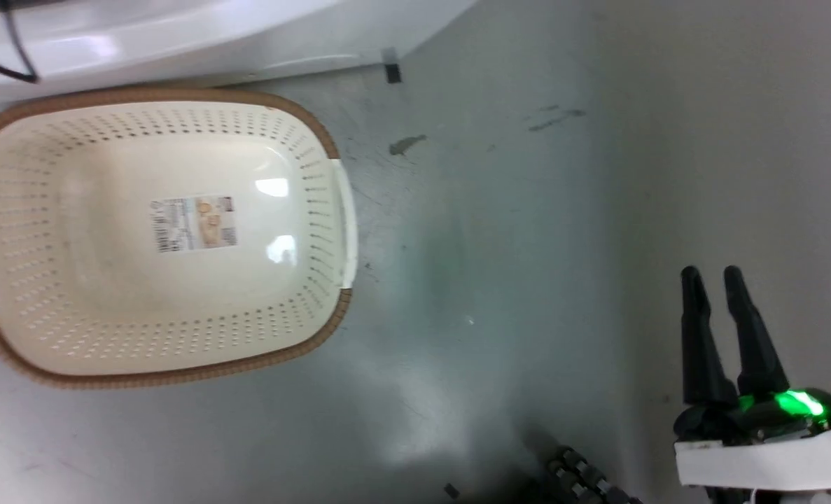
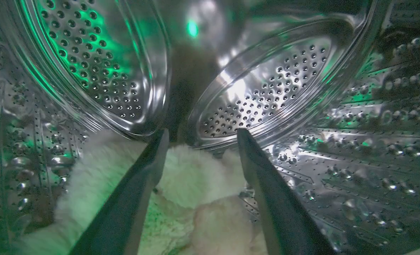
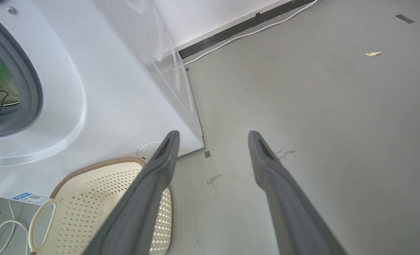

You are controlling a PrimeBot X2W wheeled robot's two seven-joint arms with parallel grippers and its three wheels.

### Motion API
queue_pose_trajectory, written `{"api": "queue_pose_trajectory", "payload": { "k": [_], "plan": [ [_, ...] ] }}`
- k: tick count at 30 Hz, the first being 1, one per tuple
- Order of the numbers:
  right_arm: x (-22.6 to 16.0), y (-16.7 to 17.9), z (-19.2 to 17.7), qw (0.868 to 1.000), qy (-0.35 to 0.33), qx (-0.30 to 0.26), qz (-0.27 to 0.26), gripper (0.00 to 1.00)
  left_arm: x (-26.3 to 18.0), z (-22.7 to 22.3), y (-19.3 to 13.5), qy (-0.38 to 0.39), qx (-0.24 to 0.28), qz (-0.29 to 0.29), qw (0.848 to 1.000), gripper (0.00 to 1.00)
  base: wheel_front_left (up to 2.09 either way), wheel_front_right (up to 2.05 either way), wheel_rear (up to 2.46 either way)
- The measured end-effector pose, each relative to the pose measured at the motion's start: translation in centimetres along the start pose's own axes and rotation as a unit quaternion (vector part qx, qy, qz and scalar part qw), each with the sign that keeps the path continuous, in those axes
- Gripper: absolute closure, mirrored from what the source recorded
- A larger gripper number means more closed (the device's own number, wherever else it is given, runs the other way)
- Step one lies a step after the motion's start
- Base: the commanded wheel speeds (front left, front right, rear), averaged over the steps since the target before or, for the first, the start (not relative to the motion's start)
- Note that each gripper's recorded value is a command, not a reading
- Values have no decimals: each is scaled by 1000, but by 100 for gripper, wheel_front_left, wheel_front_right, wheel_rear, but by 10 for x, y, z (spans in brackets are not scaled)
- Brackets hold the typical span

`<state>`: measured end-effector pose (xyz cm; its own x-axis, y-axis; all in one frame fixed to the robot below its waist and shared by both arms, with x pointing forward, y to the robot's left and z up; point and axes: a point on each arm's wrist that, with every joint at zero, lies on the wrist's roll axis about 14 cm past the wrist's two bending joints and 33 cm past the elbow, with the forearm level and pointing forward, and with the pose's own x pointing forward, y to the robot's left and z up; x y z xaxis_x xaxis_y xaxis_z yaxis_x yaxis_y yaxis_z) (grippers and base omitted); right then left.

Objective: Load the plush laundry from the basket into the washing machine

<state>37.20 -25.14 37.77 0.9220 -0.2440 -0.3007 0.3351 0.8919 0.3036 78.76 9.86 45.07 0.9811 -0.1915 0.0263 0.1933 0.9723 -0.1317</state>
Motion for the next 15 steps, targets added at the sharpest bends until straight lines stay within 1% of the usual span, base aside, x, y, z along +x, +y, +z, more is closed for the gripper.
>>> {"api": "queue_pose_trajectory", "payload": {
  "k": [5, 11, 15],
  "plan": [
    [11, 7, 8, 1000, -18, 0, 18, 0, -14, 13, -11, -15, -15, -17, 1000, 0, 0, 0, 0],
    [17, 21, 19, 998, -38, 3, 44, 0, -44, 22, -25, -19, -33, -32, 999, 0, 0, 0, 0],
    [17, 33, 25, 997, -48, 5, 65, 0, -67, 34, -28, -22, -41, -33, 998, 0, 0, 0, 0]
  ]
}}
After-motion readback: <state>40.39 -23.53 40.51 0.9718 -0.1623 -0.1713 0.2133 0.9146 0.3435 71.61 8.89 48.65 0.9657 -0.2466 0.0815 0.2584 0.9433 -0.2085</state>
